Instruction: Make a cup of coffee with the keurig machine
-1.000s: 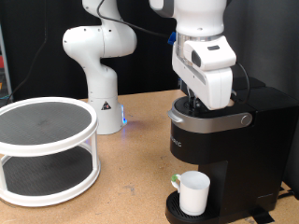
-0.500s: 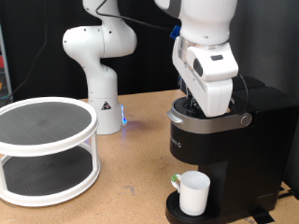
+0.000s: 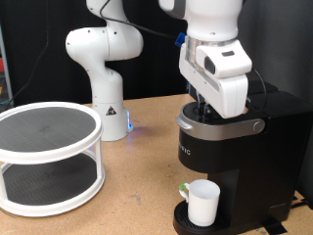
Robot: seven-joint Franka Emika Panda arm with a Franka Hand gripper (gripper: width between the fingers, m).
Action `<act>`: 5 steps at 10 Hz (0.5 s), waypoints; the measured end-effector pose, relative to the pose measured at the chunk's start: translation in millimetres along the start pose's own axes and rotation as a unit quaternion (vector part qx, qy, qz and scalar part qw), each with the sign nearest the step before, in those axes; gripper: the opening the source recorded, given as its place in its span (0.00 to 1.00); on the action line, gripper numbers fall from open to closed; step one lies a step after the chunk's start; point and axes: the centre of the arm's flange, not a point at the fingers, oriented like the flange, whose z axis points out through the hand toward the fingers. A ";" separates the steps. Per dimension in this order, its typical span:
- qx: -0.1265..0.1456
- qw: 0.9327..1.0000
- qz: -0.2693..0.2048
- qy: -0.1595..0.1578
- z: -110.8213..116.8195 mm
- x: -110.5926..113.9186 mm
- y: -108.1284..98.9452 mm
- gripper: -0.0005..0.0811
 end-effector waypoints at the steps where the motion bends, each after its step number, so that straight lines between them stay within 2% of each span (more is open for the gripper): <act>1: -0.008 1.000 -0.019 0.022 0.6 -5.5 -3.1 0.01; 3: -0.007 0.997 -0.050 0.057 1.1 -18.7 -9.3 0.01; 5: 0.007 0.995 -0.058 0.074 1.6 -31.2 -17.9 0.01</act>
